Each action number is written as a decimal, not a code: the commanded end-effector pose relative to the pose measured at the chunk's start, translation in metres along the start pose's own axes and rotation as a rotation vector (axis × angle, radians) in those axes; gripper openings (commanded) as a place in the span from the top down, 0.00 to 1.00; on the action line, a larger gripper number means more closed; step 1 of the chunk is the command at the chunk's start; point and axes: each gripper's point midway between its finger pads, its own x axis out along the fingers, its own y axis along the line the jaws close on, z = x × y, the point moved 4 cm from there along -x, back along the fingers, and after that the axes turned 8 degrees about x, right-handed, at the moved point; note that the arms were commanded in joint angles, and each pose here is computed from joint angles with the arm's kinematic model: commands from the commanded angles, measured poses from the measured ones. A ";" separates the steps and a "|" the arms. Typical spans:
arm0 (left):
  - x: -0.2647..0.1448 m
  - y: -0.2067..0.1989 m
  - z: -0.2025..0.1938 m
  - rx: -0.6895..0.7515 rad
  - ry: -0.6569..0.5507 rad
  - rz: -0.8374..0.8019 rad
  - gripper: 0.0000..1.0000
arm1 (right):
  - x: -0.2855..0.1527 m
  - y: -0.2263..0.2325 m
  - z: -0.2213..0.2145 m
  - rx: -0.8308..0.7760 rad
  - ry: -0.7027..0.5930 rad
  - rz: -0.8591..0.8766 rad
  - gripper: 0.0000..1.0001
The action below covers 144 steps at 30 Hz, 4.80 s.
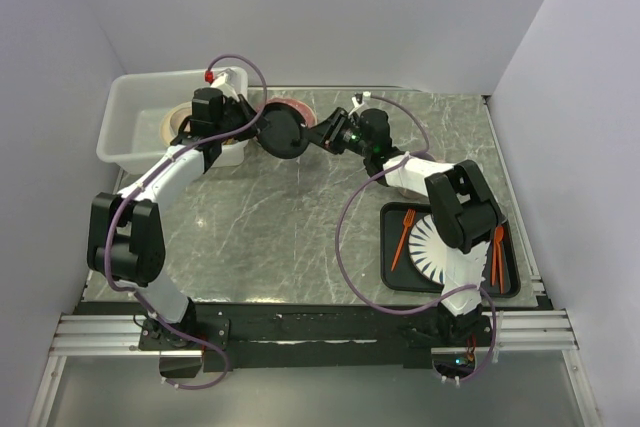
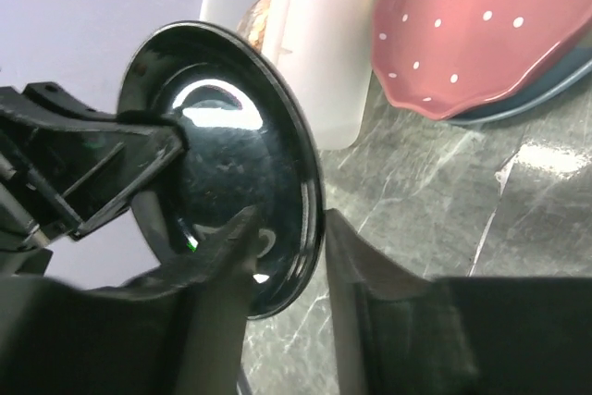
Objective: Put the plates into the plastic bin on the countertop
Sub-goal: Place the plate in the plastic bin, then move the plate to the center of the board.
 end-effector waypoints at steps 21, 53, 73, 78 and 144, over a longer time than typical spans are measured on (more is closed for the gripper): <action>-0.020 0.050 0.058 -0.047 -0.174 0.119 0.99 | -0.014 0.039 0.012 -0.124 -0.061 0.093 0.00; -0.063 0.204 0.062 -0.362 -0.358 0.426 0.99 | -0.008 0.007 0.009 -0.108 -0.005 0.019 0.00; -0.050 0.240 0.051 -0.441 -0.351 0.508 0.87 | 0.002 -0.016 0.009 -0.084 0.016 -0.021 0.00; -0.047 0.241 0.049 -0.441 -0.349 0.493 0.47 | 0.003 -0.021 0.008 -0.084 0.030 -0.034 0.00; -0.080 0.137 0.084 -0.158 -0.412 0.356 0.01 | 0.105 -0.098 0.063 -0.092 -0.002 -0.380 0.41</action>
